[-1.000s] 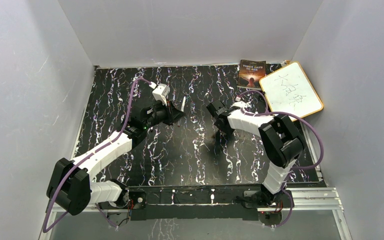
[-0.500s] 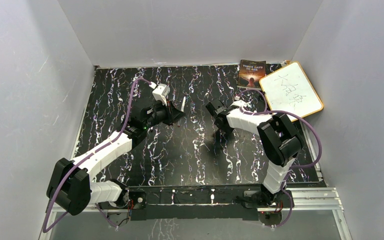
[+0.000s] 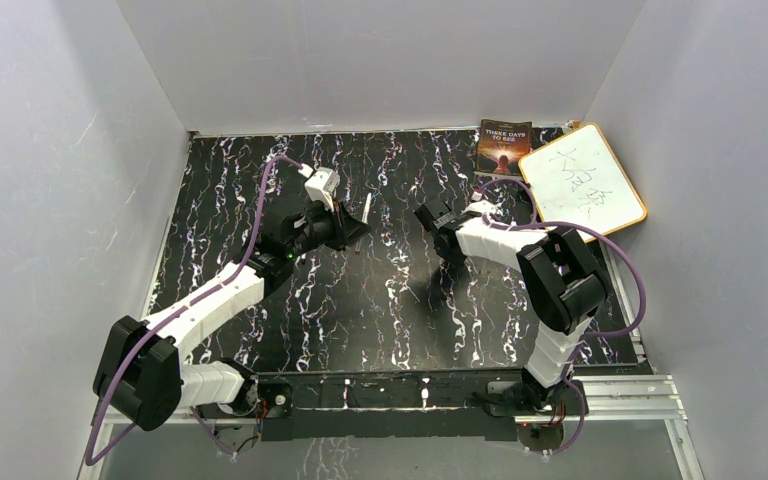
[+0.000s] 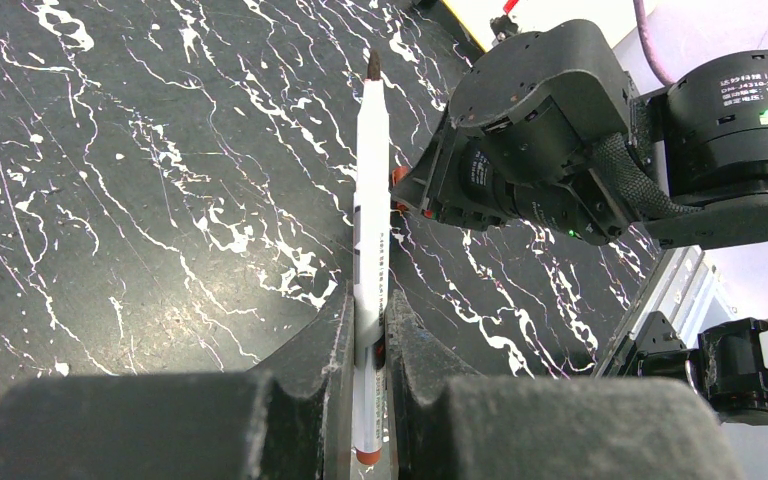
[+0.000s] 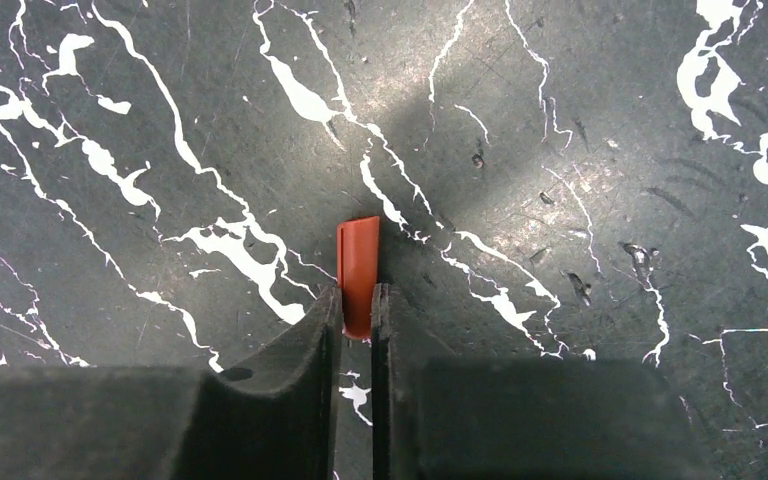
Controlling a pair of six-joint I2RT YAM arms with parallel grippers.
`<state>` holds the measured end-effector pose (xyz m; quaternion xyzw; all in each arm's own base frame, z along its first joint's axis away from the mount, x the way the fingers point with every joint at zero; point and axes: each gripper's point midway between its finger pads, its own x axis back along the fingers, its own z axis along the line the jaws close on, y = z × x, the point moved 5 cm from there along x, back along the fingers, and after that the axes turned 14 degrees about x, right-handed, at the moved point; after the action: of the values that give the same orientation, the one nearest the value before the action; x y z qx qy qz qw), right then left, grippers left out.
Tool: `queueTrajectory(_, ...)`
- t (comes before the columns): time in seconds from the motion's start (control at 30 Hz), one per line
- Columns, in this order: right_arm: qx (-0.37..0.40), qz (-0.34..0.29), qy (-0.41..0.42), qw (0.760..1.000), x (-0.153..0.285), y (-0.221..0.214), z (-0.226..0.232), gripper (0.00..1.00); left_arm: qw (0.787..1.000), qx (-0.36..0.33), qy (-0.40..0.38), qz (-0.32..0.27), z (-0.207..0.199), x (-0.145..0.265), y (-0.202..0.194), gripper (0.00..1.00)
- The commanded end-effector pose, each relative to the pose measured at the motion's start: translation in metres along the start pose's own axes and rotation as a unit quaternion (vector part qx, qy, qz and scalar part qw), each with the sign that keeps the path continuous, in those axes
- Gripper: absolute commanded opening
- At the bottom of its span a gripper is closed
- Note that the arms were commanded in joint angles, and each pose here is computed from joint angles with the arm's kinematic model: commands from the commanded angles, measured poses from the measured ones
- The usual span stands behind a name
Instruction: Insert the pens into the pen caps
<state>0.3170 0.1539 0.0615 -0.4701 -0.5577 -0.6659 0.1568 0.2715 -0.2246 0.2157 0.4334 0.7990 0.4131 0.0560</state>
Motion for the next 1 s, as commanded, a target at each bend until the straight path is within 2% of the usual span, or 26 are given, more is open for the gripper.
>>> queueTrajectory(0.0,0.007,0.002,-0.009,1.000,-0.004,-0.004,-0.006,0.04,1.000,-0.006,-0.015,-0.014,-0.006,0.006,0.006,0.00)
queueTrajectory(0.07,0.009,-0.003,-0.010,1.000,-0.003,-0.003,-0.009,0.00,1.000,-0.006,-0.016,-0.013,-0.006,0.005,0.006,0.00)
queueTrajectory(0.23,0.007,-0.026,0.017,0.999,0.014,0.008,-0.014,0.00,1.000,-0.006,-0.017,-0.012,-0.007,0.005,0.007,0.00)
queueTrajectory(0.37,0.012,-0.056,0.077,0.995,0.036,0.020,-0.013,0.00,1.000,-0.004,-0.027,-0.009,-0.011,0.005,0.007,0.00)
queueTrajectory(0.47,0.018,-0.104,0.167,0.980,0.063,0.035,-0.009,0.00,0.999,0.006,-0.046,-0.002,-0.016,0.006,0.006,0.00)
queueTrajectory(0.6,0.020,-0.191,0.309,0.931,0.109,0.056,0.000,0.00,0.992,0.061,-0.111,0.010,-0.034,0.007,0.000,0.00)
queueTrajectory(0.73,0.041,-0.233,0.406,0.883,0.147,0.066,0.007,0.00,0.970,0.142,-0.195,0.020,-0.055,0.011,-0.009,0.00)
queueTrajectory(0.87,0.037,-0.277,0.491,0.825,0.186,0.076,0.011,0.00,0.962,0.152,-0.228,0.000,-0.072,0.020,-0.017,0.00)
queueTrajectory(0.97,0.039,-0.307,0.548,0.777,0.215,0.084,0.014,0.00,0.958,0.148,-0.247,0.006,-0.085,0.024,-0.022,0.00)
